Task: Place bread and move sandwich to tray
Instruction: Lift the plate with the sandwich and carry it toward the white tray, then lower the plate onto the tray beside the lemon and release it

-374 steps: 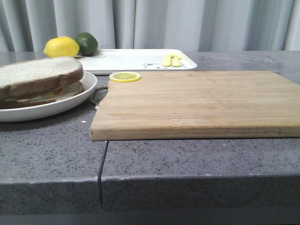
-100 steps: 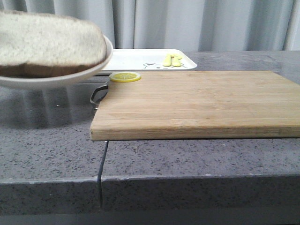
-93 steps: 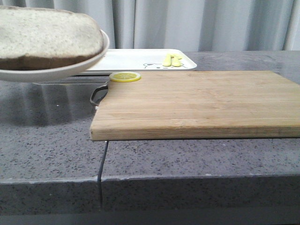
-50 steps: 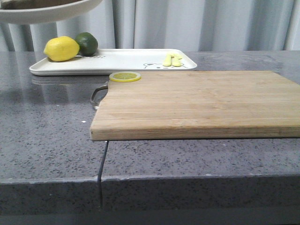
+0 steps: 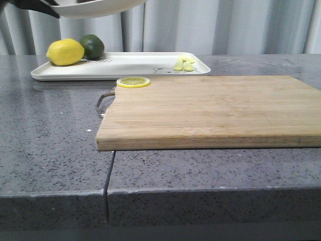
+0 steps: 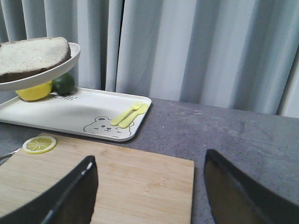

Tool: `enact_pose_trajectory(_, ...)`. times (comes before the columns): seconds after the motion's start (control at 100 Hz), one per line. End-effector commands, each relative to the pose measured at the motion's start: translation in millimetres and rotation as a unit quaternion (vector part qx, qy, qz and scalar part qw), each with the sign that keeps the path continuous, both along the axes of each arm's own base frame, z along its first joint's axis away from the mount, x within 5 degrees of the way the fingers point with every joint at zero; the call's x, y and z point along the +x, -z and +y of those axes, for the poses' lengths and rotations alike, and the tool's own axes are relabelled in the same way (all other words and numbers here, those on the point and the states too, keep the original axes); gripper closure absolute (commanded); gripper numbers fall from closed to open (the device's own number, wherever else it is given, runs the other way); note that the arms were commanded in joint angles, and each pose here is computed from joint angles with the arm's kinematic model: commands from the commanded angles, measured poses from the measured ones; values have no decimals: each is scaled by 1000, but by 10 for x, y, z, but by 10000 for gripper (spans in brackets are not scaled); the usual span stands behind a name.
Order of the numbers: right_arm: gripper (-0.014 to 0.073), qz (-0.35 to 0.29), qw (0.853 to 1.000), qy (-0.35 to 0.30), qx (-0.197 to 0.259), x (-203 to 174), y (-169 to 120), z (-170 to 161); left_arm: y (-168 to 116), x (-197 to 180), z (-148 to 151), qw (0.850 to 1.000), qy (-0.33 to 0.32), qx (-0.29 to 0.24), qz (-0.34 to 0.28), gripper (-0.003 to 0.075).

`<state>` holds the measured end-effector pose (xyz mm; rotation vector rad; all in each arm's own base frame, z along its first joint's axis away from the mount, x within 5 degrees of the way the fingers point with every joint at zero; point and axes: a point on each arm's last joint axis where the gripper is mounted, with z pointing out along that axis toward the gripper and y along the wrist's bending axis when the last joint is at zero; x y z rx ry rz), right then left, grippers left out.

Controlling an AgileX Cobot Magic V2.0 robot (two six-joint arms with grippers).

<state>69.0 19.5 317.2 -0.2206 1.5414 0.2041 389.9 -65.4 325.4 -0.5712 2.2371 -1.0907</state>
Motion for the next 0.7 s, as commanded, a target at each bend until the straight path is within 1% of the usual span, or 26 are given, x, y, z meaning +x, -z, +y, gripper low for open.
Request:
enact_pose_trajectory(0.0,106,-53,999,7,11,-13,-159,-15,-353,95,-73,998,5,-41,-45,739)
enact_pose_trajectory(0.03,106,-53,998,7,11,-13,-160,-15,-311,152,-82,998,9,-42,-39,739)
enact_pose_trajectory(0.09,106,-55,998,8,11,-13,-162,-16,-343,246,-91,998,18,-33,-48,740)
enact_pose_trajectory(0.1,106,-56,998,8,11,-14,-164,-16,-306,264,-91,998,17,-34,-42,740)
enact_pose_trajectory(0.21,107,-58,998,8,12,-14,-168,-16,-305,406,-90,999,19,-19,-39,740)
enact_pose_trajectory(0.31,107,-58,998,8,12,-14,-168,-16,-262,519,-72,999,27,20,-38,740)
enact_pose_trajectory(0.36,107,-58,998,8,12,-14,-168,-16,-257,558,-61,999,25,32,-33,740)
enact_pose_trajectory(0.53,106,-58,998,8,12,-14,-168,-16,-199,693,-57,999,18,35,-30,740)
enact_pose_trajectory(0.69,106,-58,998,8,12,-14,-168,-16,-70,815,-60,999,16,35,-24,740)
